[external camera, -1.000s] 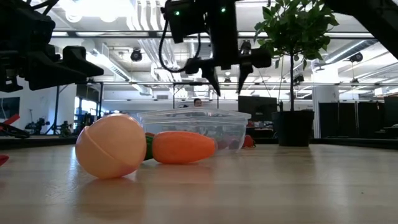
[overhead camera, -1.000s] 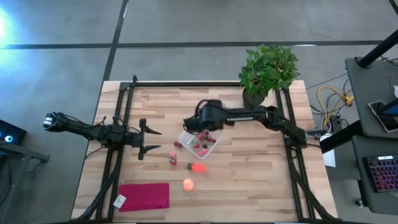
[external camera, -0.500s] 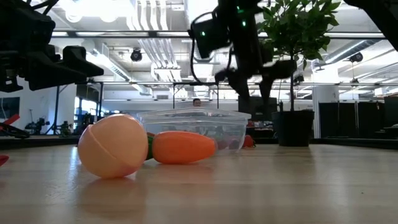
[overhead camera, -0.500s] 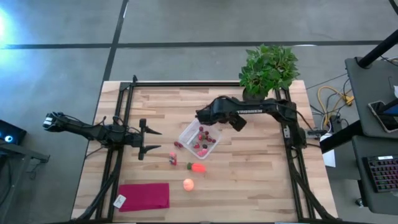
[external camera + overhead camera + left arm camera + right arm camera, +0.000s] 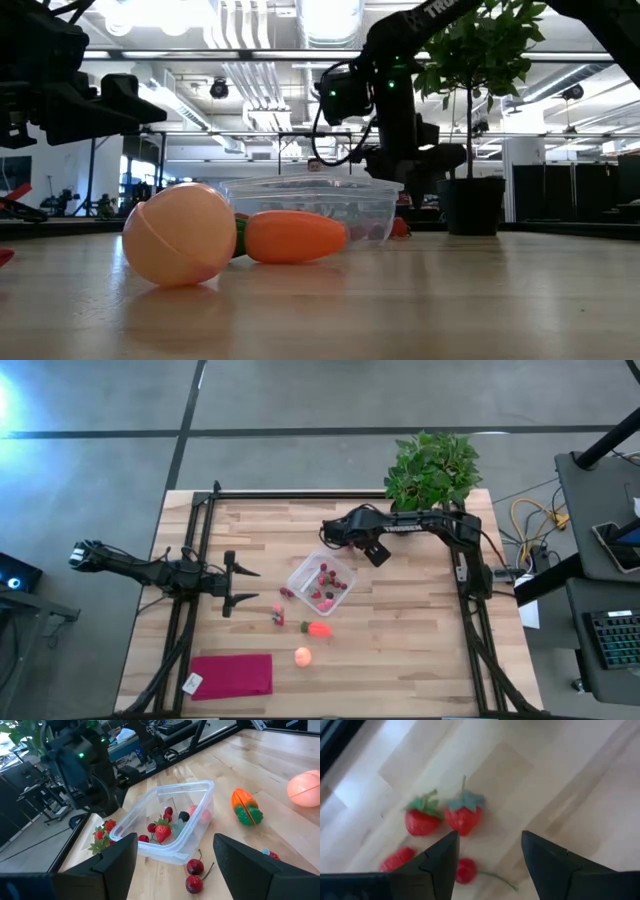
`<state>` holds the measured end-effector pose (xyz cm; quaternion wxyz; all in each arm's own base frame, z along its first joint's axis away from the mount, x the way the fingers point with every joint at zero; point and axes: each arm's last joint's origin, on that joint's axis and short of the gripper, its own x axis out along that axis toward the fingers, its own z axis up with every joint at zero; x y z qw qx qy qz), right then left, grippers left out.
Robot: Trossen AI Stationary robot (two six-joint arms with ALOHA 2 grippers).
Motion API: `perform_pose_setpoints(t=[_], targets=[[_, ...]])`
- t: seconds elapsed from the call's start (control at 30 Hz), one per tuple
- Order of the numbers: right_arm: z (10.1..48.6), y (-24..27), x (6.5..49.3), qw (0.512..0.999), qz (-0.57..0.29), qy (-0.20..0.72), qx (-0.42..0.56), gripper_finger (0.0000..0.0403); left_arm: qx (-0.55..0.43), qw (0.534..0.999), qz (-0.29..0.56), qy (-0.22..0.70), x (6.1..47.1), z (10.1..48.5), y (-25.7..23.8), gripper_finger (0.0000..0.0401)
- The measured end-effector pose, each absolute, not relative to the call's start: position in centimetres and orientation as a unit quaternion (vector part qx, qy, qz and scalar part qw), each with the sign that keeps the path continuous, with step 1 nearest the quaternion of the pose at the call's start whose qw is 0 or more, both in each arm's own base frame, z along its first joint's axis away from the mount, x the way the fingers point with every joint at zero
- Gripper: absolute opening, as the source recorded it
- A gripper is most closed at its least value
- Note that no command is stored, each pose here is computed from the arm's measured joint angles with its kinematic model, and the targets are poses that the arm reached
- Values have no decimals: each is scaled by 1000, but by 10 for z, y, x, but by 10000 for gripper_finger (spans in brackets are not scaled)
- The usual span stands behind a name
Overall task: Pick and placing Produce into tupperware
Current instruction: Put the red strawberry into the transparent container
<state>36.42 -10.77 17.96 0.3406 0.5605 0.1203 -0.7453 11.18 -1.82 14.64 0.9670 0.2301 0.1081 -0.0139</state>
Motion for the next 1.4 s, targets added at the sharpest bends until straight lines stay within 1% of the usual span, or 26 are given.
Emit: perform_pose_setpoints(t=[0.1, 0.23, 0.3, 0.4, 0.67, 0.83, 0.93, 1.0, 1.17, 1.4], targets=[[178, -114, 362, 332, -748, 121, 562, 205, 230, 967, -14, 108, 112, 146, -18, 247], [176, -115, 360, 339, -757, 101, 550, 205, 230, 967, -14, 109, 112, 146, -18, 247], [175, -116, 359, 334, -759, 96, 551, 205, 230, 967, -14, 109, 112, 146, -18, 247], [167, -118, 358, 334, -760, 93, 550, 205, 230, 967, -14, 108, 112, 146, -18, 247], [145, -123, 369, 352, -734, 84, 575, 206, 230, 967, -14, 108, 112, 146, -18, 247], [142, -126, 365, 358, -738, 104, 563, 206, 230, 967, -14, 108, 112, 146, -18, 247], [144, -126, 367, 357, -730, 112, 572, 206, 230, 967, -14, 108, 112, 146, -18, 247], [148, -123, 372, 370, -720, 118, 575, 206, 230, 967, -14, 108, 112, 146, -18, 247], [160, -116, 383, 420, -694, 154, 564, 206, 230, 967, -14, 108, 112, 146, -18, 247], [154, -115, 382, 407, -689, 179, 572, 205, 230, 967, -14, 109, 112, 146, -18, 247]])
